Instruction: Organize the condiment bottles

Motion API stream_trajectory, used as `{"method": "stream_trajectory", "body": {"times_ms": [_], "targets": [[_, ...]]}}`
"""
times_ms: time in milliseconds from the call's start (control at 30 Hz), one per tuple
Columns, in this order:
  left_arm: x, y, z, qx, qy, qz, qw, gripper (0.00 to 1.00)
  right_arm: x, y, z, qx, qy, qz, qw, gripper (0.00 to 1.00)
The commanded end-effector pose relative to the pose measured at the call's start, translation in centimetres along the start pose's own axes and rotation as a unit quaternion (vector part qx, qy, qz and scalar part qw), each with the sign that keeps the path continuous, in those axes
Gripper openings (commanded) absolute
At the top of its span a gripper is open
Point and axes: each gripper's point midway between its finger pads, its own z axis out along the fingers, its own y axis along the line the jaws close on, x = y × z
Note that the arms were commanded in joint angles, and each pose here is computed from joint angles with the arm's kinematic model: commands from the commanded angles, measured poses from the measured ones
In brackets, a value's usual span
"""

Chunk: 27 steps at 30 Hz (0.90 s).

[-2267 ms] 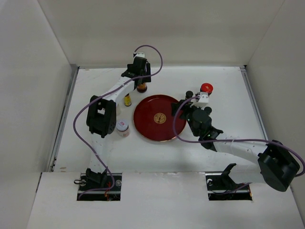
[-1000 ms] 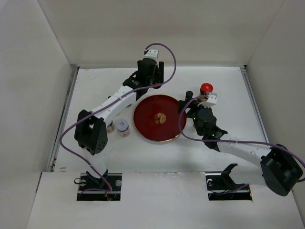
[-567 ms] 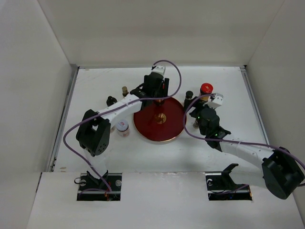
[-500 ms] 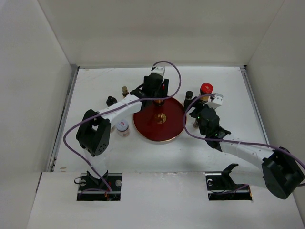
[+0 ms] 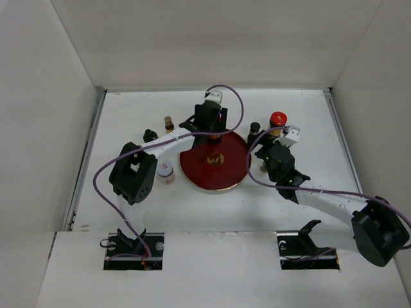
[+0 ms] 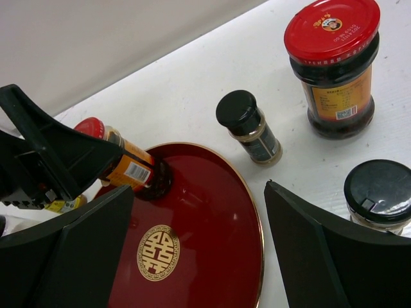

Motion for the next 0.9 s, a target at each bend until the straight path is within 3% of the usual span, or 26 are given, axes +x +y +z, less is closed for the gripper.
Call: {"method": "stream_trajectory", "body": {"times_ms": [0, 200, 400, 633, 800, 867], "targets": [[-5.5, -0.5, -1.2, 0.011, -0.083, -0.033, 0.996, 0.47, -1.0, 0.7, 0.3, -0.007, -0.014, 0.021, 1.000, 0.90], [-7.5, -1.0, -3.2, 0.017, -0.108, -0.036, 0.993, 0.80, -0.6, 0.7, 0.4, -0.007, -0.009, 0.020, 1.000, 0.91], [-11.1, -0.1, -7.0, 0.025, -0.151, -0.066, 0.986, 0.91, -0.7, 0.8, 0.4, -0.008, -0.009, 0.020, 1.000, 0.91], [-11.6, 3.5, -9.6, 0.000, -0.164, -0.084, 0.983, 0.92, -0.7, 0.9, 0.4, -0.010, -0.009, 0.019, 1.000, 0.92], [-10.5, 10.7, -9.5, -0.118, -0.155, -0.100, 0.976, 0.78, -0.5, 1.2, 0.4, -0.017, -0.004, 0.018, 1.000, 0.91], [-9.5, 12.9, -9.0, -0.158, -0.145, -0.101, 0.971, 0.77, -0.5, 1.3, 0.4, -0.019, -0.002, 0.017, 1.000, 0.91]]}}
